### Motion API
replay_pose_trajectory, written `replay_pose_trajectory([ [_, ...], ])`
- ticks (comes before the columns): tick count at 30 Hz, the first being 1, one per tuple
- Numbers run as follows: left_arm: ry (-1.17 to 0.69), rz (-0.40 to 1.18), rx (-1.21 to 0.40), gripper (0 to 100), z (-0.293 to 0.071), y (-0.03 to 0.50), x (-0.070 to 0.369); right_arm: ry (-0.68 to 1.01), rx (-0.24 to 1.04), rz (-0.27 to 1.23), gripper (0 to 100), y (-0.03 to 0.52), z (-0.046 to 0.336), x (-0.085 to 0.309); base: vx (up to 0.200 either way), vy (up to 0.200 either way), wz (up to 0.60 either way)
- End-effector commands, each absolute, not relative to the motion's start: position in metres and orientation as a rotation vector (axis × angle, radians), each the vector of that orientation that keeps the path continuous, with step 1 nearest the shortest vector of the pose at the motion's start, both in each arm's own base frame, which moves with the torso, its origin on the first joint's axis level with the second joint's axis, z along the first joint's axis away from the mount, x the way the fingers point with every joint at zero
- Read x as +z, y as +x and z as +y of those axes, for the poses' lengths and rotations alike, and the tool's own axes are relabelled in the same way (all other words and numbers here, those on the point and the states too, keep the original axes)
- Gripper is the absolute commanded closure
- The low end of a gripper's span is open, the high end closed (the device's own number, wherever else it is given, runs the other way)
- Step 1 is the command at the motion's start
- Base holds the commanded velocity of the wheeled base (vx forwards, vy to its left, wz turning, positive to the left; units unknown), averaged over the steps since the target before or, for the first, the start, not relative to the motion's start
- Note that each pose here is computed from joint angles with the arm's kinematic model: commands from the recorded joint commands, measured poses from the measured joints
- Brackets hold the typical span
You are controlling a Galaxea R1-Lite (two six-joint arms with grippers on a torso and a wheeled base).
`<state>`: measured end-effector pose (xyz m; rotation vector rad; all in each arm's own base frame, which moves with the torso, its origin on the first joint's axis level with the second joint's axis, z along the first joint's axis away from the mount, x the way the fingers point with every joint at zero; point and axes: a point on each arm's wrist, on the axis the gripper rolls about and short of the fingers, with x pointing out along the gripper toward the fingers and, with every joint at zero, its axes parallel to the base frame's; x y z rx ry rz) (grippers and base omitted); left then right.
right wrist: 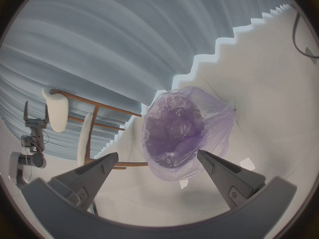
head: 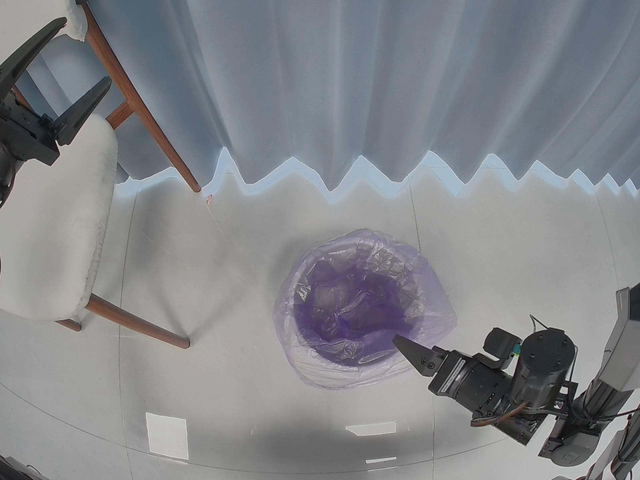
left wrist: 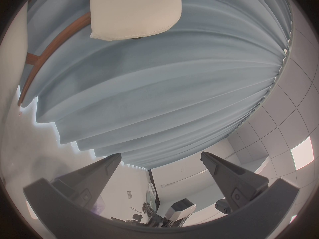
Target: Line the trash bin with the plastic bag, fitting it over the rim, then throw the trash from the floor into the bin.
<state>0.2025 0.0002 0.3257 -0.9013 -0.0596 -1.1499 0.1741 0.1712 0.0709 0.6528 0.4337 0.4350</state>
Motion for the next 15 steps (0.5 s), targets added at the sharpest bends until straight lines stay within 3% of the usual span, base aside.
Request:
replay_pose_trajectory([
  [1,-0.876,-0.102,-1.161,0,0.0,0.188,0.335,0.658,0.407,0.431,0,0.199,0.184,0.078,0.0,0.0,0.0],
  [5,-0.864,-0.115,-1.166,0,0.0,0.183,0.338,0.682,0.349,0.389,0,0.227,0.182,0.1,0.0,0.0,0.0],
  [11,-0.849,-0.14,-1.15,0,0.004,0.179,0.341,0.65,0.246,0.484,0,0.244,0.175,0.133,0.0,0.0,0.0],
  [15,-0.83,-0.174,-1.114,0,0.012,0.177,0.346,0.641,0.112,0.521,0,0.257,0.138,0.153,0.0,0.0,0.0],
])
